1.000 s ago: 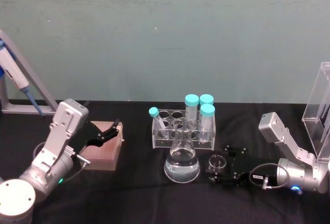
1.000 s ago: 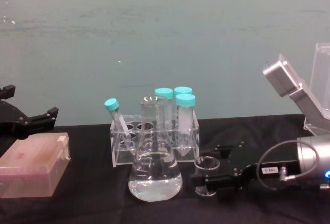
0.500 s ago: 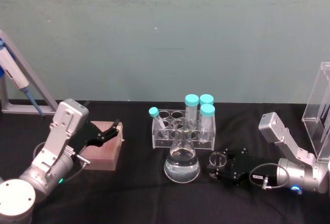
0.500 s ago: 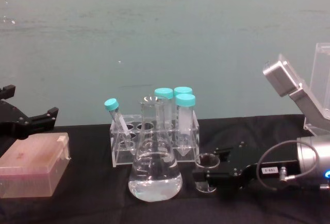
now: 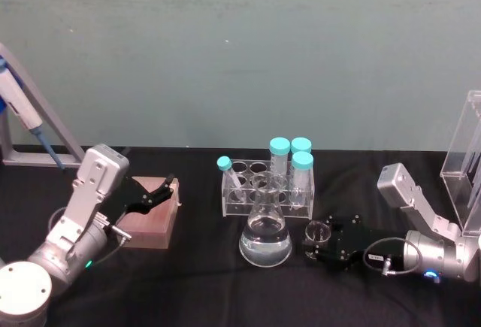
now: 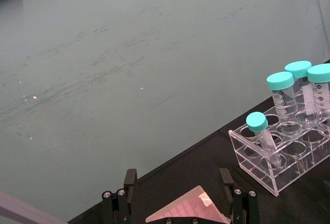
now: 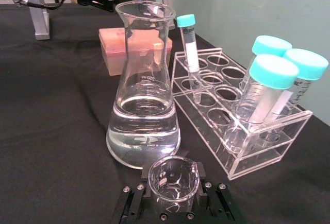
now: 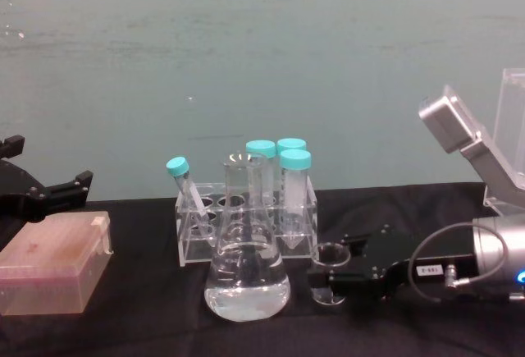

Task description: Place the experimental apparatus aside using one hand.

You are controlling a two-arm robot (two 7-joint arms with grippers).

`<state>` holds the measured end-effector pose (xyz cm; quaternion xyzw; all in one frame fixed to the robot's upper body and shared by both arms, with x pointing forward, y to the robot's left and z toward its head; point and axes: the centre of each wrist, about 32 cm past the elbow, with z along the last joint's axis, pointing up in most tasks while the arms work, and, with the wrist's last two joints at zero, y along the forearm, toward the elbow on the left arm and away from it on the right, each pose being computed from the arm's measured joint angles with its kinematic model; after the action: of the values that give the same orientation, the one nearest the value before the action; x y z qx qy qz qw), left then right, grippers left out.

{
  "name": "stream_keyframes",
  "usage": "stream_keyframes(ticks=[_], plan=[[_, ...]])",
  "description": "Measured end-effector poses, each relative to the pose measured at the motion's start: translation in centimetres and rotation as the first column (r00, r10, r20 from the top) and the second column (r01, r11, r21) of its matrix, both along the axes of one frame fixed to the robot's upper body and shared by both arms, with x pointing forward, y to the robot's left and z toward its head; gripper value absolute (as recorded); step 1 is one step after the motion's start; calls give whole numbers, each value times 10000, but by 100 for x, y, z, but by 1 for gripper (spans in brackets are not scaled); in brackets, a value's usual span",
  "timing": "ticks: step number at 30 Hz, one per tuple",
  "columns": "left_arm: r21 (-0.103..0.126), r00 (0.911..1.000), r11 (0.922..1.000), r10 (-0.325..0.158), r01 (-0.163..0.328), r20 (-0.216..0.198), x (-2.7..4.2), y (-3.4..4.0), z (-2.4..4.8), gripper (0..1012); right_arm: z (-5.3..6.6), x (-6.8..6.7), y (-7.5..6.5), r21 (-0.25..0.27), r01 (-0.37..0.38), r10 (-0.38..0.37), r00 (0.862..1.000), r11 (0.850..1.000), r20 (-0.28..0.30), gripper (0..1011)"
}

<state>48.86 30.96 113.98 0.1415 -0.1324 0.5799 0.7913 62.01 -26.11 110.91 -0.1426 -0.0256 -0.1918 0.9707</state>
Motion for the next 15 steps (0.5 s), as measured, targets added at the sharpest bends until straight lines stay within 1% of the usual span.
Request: stream_keyframes(ticks=[11,15], plan=[[0,10000,10000,0,0,0,0,0,0,1000,44,-51,-45,-143,594,-593,9982,9981,98,465],[0,10000,10000,0,0,1,0,0,0,1000,59,-61,-55,-118,801,-799,9967,9967,173,465]])
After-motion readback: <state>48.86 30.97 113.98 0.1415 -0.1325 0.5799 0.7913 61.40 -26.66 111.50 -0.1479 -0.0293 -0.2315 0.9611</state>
